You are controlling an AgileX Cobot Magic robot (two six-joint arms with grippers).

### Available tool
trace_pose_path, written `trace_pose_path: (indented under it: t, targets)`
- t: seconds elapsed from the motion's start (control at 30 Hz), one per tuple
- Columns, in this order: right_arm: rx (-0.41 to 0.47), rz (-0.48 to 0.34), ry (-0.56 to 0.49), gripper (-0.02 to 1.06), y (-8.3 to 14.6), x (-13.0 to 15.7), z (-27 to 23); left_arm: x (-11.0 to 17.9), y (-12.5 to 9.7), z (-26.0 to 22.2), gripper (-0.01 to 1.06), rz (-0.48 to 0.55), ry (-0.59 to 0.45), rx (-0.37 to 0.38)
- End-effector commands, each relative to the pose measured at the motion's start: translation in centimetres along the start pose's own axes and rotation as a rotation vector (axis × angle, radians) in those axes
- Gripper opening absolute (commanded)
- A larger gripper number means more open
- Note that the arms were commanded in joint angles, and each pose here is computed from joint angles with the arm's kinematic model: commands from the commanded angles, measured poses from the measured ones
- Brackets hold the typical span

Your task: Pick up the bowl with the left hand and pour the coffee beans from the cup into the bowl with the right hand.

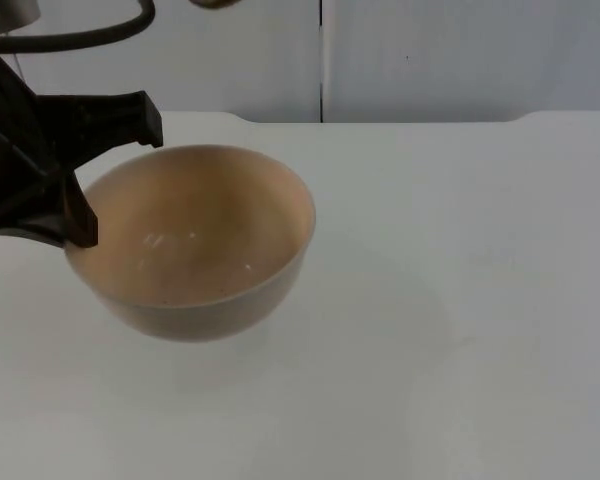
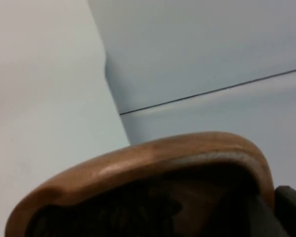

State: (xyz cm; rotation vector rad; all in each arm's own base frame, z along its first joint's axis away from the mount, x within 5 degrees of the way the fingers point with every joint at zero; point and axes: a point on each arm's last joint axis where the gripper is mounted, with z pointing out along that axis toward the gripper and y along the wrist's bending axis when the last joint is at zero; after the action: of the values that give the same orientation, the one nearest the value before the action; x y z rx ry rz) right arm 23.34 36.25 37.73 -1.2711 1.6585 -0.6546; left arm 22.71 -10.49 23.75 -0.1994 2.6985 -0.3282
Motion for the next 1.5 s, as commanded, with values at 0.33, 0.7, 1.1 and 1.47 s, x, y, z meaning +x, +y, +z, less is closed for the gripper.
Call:
trace_pose_path:
  t: [0.33, 0.7, 1.1, 1.47]
  targets:
    - [0.083, -0.053, -0.032, 0.0, -0.4, -0.6, -0.5, 0.0, 0.0, 0.1, 0.0, -0.014, -0.003, 0.01]
    - [0.173, -0.2, -0.055, 0.0, 1.5, -0.9, -0.9, 0.0, 0.0, 0.1, 0.0, -0.014, -0.003, 0.01]
    - [0.342, -0.349, -0.109, 0.0, 2.4, -1.8, -2.0, 0.0, 0.0, 0.1, 0.0, -0.014, 0.0, 0.008]
    - [0.401, -0.384, -0.131, 0.0, 3.1, -1.8, -2.2, 0.0, 0.0, 0.1, 0.0, -0.016, 0.003, 0.008]
